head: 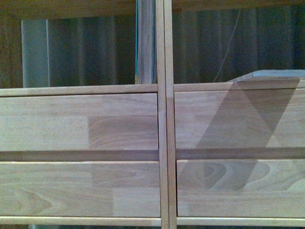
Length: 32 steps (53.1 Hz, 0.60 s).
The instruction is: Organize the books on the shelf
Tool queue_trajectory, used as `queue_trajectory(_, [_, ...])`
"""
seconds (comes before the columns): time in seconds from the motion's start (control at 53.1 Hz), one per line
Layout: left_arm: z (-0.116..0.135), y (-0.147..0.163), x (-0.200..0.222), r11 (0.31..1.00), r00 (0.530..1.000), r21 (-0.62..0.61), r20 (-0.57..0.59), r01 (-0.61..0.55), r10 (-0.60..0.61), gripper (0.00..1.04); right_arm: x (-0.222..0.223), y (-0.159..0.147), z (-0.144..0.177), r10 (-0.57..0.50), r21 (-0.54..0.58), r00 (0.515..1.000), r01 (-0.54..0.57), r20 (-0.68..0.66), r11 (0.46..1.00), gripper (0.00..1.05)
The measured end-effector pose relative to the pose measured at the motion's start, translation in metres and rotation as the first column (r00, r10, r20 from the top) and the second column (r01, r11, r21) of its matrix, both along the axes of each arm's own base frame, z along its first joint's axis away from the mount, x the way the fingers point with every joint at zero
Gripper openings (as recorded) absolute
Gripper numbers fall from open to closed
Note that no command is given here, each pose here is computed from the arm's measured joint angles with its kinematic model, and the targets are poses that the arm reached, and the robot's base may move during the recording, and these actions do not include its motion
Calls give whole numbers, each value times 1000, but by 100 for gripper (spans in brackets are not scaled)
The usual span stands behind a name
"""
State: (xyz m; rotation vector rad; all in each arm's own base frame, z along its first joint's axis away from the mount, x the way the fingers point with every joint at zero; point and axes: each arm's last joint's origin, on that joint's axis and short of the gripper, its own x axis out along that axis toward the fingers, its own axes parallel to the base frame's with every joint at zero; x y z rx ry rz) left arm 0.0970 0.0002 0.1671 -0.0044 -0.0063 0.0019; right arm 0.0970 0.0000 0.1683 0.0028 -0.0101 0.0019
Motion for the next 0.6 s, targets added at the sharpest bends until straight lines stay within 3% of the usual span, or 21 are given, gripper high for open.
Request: queue_trajectory(0.603, [0, 0, 0, 1000, 1000, 0, 0, 0, 0, 98, 0, 0, 0, 0, 0, 1000, 0, 0, 1000, 98])
